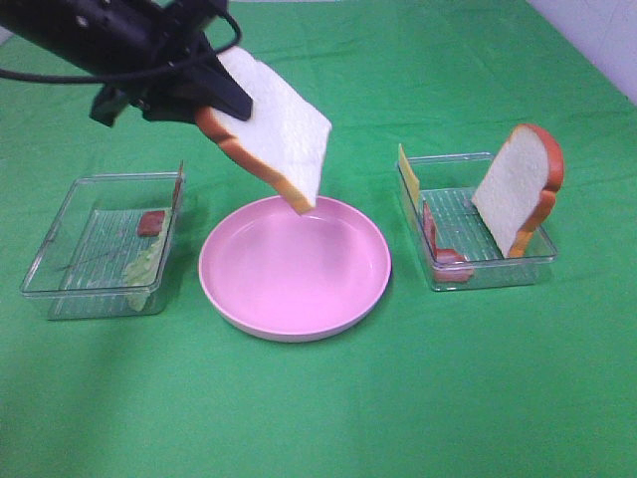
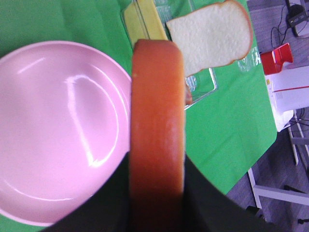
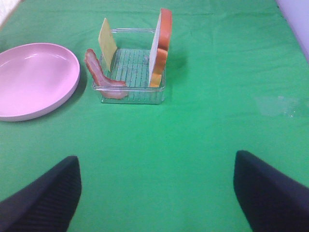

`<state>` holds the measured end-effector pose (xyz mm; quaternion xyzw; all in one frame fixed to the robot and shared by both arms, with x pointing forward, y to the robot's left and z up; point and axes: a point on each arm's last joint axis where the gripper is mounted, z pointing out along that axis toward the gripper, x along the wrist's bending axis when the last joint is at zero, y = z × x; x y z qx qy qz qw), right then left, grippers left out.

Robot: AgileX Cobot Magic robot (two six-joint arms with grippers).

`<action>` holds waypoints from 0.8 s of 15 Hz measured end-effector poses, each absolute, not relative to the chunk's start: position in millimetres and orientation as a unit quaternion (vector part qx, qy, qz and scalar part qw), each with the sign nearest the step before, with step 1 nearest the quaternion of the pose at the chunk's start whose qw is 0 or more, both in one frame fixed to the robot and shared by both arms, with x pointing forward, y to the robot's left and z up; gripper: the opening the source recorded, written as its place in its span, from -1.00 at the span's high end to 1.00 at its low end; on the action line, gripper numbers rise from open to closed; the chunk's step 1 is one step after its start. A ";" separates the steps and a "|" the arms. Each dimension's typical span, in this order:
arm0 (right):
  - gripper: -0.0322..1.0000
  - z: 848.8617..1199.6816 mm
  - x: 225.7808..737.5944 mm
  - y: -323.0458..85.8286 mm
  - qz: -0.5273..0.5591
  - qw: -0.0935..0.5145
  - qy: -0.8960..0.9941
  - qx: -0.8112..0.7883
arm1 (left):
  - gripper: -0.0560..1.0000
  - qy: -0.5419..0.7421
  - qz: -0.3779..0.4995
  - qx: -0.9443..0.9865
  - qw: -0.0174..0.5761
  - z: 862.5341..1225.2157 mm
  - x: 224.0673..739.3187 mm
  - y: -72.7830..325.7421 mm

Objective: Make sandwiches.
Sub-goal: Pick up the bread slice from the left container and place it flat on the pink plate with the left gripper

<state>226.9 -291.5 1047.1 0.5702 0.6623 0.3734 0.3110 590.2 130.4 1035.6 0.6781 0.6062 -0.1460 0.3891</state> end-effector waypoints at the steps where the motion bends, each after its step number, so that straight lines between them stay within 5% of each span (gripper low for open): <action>1: -0.63 1047.1 226.9 -291.5 0.373 0.311 0.662 0.570 | 0.49 0.608 -0.152 0.682 0.376 1019.3 592.6 118.8; 6: -0.63 1047.1 226.9 -291.5 0.373 0.311 0.662 0.570 | 0.49 0.628 -0.151 0.687 0.333 948.9 597.8 76.1; 12: -0.63 1047.1 226.9 -291.5 0.373 0.311 0.662 0.570 | 0.49 0.655 -0.171 0.668 0.309 926.3 599.8 74.1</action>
